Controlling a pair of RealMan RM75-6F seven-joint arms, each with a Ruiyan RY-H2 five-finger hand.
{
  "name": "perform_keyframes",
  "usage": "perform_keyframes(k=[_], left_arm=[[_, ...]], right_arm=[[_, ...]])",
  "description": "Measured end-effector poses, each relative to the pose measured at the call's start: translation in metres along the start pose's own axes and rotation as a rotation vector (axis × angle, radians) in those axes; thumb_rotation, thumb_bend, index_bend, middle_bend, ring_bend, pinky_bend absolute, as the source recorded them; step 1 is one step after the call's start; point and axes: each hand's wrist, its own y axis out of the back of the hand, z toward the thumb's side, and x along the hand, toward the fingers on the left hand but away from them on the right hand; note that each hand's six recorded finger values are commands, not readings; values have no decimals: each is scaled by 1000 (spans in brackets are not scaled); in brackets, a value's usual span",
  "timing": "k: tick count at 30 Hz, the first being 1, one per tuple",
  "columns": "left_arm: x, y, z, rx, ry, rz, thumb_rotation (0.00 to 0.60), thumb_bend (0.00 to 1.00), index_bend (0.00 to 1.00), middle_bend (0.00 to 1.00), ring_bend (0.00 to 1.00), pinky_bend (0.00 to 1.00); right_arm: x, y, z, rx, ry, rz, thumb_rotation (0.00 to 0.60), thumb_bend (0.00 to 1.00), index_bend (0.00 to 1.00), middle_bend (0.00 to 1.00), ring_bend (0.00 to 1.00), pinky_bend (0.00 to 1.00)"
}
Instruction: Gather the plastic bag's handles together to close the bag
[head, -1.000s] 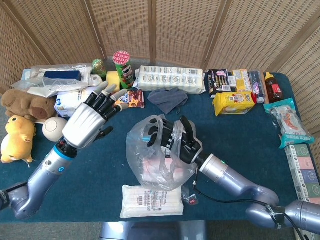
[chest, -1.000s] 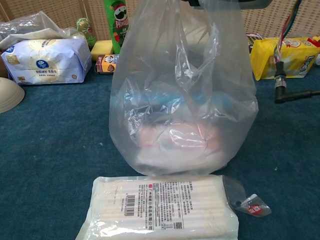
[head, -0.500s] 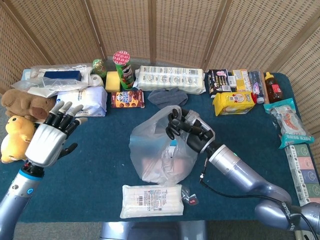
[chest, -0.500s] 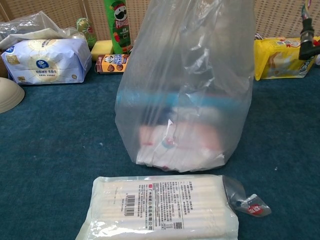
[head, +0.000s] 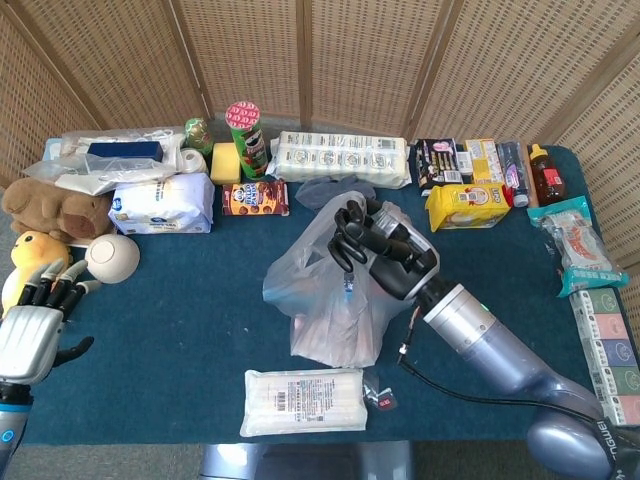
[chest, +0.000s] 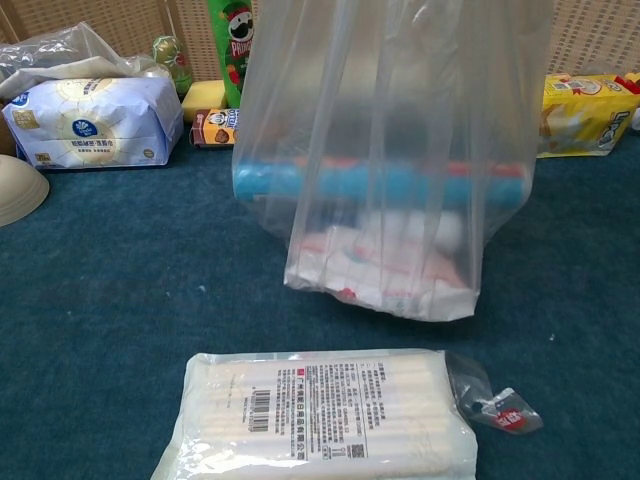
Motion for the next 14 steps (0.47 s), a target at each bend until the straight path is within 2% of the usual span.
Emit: perform_keyframes(k=[8,14], left_arm=[[-20,-19,-15,-12,64,-52,600,6,235,117,0,55],[-25,-26,-19,-24,84,-67,600,7,236,116,0,55]], right_arm=[[-5,-15,10,8,10,12,600,258,650,732,827,735],[-7,-23,15,24,13,17,600,258,650,732,827,735]])
